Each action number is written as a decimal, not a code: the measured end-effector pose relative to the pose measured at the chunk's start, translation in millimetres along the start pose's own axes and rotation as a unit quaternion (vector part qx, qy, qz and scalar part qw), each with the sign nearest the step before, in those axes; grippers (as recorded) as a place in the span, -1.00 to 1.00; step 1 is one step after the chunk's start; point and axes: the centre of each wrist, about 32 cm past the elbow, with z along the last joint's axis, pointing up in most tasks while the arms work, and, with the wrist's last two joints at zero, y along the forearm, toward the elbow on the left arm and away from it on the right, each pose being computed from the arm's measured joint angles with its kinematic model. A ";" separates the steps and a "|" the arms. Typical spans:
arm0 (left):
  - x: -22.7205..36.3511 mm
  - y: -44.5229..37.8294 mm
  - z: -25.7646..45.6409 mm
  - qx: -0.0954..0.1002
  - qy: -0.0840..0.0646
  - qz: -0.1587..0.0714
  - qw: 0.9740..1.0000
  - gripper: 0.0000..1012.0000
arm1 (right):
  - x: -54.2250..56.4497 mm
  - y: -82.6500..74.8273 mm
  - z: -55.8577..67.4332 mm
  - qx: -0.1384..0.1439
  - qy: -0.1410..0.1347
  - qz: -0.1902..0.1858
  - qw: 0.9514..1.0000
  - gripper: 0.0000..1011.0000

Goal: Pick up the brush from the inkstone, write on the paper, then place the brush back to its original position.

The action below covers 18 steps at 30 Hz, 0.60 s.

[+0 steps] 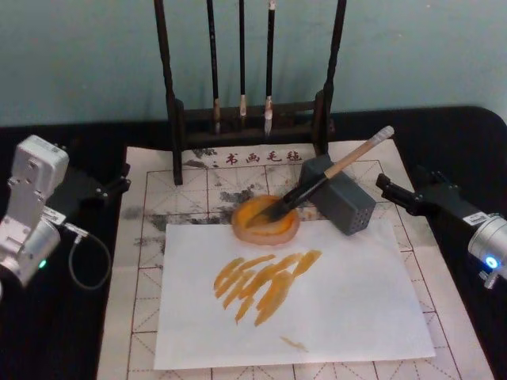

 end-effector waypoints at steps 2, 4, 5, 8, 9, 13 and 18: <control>0.0 0.0 0.0 0.000 0.000 0.000 1.000 0.98 | 0.0 0.0 0.0 0.000 0.000 0.000 1.000 0.98; 0.0 0.0 0.0 0.000 0.000 0.000 1.000 0.98 | 0.1 -0.1 0.0 0.000 0.000 0.000 1.000 0.98; 0.0 0.0 0.0 0.000 0.000 0.000 1.000 0.98 | 0.1 -0.1 0.1 0.000 0.000 0.000 1.000 0.98; 0.0 0.0 0.0 0.000 0.000 0.000 1.000 0.98 | 0.1 -0.1 0.1 0.000 0.000 0.000 1.000 0.98; 0.0 0.0 0.0 0.000 0.000 0.000 1.000 0.98 | 0.1 -0.1 0.1 0.000 0.000 0.000 1.000 0.98; 0.0 0.0 0.0 0.000 0.000 0.000 1.000 0.98 | 0.2 -0.1 0.1 0.000 0.000 0.000 1.000 0.98; 0.0 0.0 0.0 0.000 0.000 0.000 1.000 0.98 | 0.2 -0.1 0.1 0.000 0.000 0.000 1.000 0.98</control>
